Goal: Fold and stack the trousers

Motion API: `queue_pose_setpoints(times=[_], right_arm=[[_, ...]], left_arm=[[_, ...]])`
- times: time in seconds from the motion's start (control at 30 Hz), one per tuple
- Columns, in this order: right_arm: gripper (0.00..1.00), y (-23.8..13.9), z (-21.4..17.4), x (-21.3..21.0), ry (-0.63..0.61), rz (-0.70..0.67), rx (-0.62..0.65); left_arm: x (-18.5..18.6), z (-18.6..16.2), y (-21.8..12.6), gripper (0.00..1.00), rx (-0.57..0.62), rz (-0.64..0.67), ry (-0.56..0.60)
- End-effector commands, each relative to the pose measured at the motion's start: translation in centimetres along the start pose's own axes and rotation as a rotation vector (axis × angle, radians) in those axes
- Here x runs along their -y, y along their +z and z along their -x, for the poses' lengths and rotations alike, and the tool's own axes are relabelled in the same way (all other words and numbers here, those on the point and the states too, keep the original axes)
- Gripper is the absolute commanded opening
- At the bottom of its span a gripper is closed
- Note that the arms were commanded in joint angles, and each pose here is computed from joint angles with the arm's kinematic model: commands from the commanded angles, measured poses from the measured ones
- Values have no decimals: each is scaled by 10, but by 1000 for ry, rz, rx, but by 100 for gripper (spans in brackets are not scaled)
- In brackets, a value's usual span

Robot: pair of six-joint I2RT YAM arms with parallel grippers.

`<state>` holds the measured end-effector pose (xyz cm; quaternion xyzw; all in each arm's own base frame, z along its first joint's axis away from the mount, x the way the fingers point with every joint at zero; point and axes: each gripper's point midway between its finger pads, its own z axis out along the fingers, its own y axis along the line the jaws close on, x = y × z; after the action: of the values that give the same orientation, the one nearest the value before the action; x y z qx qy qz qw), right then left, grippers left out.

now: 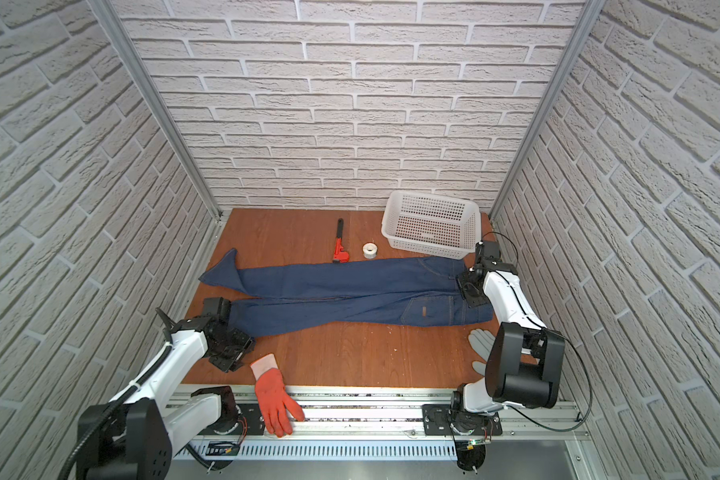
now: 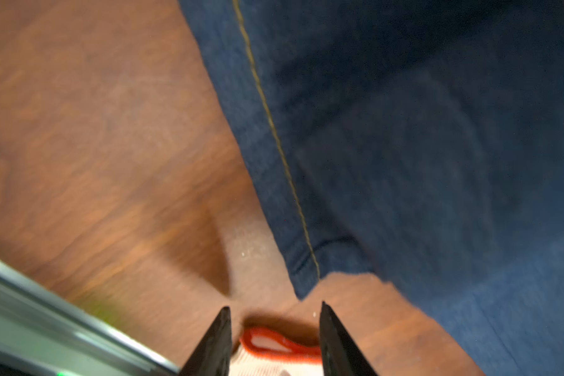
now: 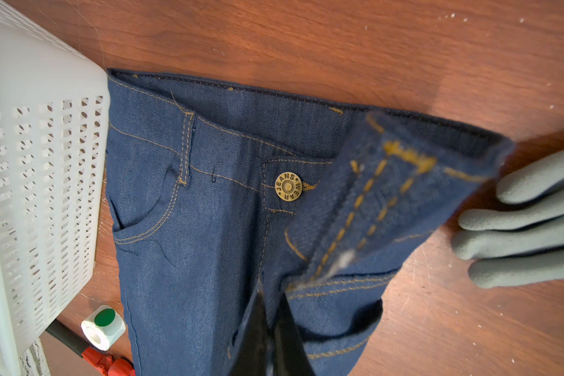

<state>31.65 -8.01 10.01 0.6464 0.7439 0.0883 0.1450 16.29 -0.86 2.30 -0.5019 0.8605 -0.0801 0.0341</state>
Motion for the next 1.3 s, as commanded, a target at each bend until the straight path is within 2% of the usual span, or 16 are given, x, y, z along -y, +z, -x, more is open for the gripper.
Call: queue_pose_setpoints(times=[0.0, 0.2, 0.4, 0.5, 0.63, 0.7, 0.8, 1.03, 1.13, 1.27], right_arm=[[6, -7, 6, -4, 15, 39, 27], [6, -6, 6, -4, 13, 38, 28], [5, -3, 6, -2, 16, 31, 24], [5, -1, 5, -1, 18, 27, 21], [6, 1, 6, -1, 19, 25, 20], [5, 1, 6, 0, 17, 20, 20], [6, 0, 6, 2, 16, 15, 18], [6, -3, 4, 14, 20, 0, 12], [6, -4, 0, 22, 18, -6, 8], [5, -7, -6, 34, 14, -19, 3]], left_arm=[[1, 16, 2, 46, 82, 10, -20], [11, 27, 5, 46, 120, -4, -22], [14, 25, 20, 45, 82, 18, -14], [11, 25, 23, 37, 83, 37, -14], [7, 31, 18, 16, 105, 70, 3], [6, 37, 8, 0, 137, 73, -3], [4, 57, -27, 0, 243, 53, -40], [-31, 111, -134, 0, 482, -12, -223], [-43, 127, -150, 0, 502, -29, -291], [-53, 144, -149, 0, 488, -71, -377]])
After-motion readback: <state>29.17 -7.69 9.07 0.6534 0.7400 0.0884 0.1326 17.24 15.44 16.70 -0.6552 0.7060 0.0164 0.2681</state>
